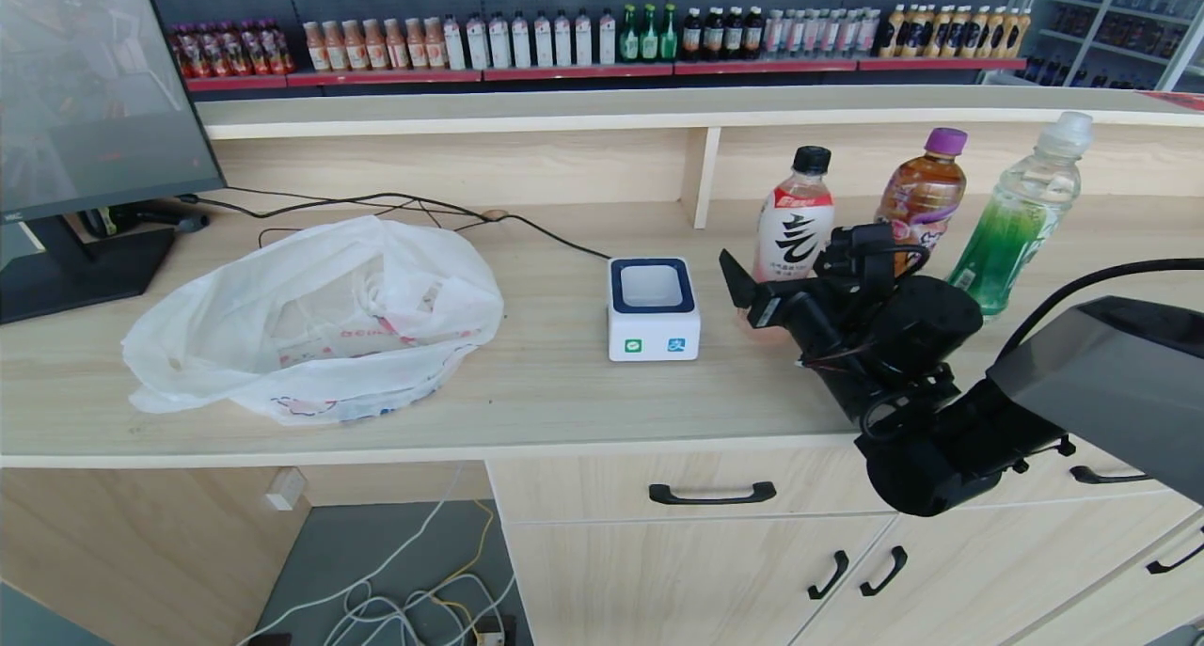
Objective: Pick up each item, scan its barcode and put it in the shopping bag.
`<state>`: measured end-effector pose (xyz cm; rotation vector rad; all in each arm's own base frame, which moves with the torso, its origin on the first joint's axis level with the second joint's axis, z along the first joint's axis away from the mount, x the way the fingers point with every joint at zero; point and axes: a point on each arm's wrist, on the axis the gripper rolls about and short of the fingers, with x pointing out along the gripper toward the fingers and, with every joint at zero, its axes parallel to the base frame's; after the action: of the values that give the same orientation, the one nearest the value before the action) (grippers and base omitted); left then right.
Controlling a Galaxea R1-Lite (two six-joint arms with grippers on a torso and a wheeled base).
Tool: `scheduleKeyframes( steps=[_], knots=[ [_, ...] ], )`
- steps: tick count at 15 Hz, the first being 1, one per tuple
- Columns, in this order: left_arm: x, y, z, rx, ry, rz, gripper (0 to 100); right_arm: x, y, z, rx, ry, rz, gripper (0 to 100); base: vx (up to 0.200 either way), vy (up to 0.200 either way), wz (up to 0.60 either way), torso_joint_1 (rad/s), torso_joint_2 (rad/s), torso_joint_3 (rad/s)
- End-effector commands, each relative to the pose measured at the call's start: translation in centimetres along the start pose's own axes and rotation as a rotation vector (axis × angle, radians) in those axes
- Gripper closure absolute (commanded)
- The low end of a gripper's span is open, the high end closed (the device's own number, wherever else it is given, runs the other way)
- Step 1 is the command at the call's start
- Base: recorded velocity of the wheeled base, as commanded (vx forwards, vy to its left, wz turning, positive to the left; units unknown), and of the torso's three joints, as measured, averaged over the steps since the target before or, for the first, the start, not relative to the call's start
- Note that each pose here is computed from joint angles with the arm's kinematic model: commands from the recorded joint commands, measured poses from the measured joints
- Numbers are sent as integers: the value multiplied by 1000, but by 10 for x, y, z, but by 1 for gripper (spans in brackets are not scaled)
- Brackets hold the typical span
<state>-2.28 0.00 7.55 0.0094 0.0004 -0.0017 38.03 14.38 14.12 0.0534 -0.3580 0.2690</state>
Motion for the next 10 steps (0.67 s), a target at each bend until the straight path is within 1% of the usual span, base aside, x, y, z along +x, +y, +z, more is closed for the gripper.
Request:
scheduleKeyframes(
  steps=[1, 7, 8, 10],
  knots=[
    [0, 0, 0, 0, 0, 0, 0, 1, 2, -1, 0, -3, 5, 0, 0, 0, 0, 0, 0, 0],
    [0, 0, 0, 0, 0, 0, 0, 7, 4, 5, -1, -35, 8, 0, 0, 0, 0, 0, 0, 0],
    [0, 0, 0, 0, 0, 0, 0, 8, 5, 7, 5, -45, 7, 100, 0, 0, 0, 0, 0, 0],
    [0, 0, 0, 0, 0, 0, 0, 7, 6, 7, 5, -41, 9, 100, 0, 0, 0, 0, 0, 0]
  ],
)
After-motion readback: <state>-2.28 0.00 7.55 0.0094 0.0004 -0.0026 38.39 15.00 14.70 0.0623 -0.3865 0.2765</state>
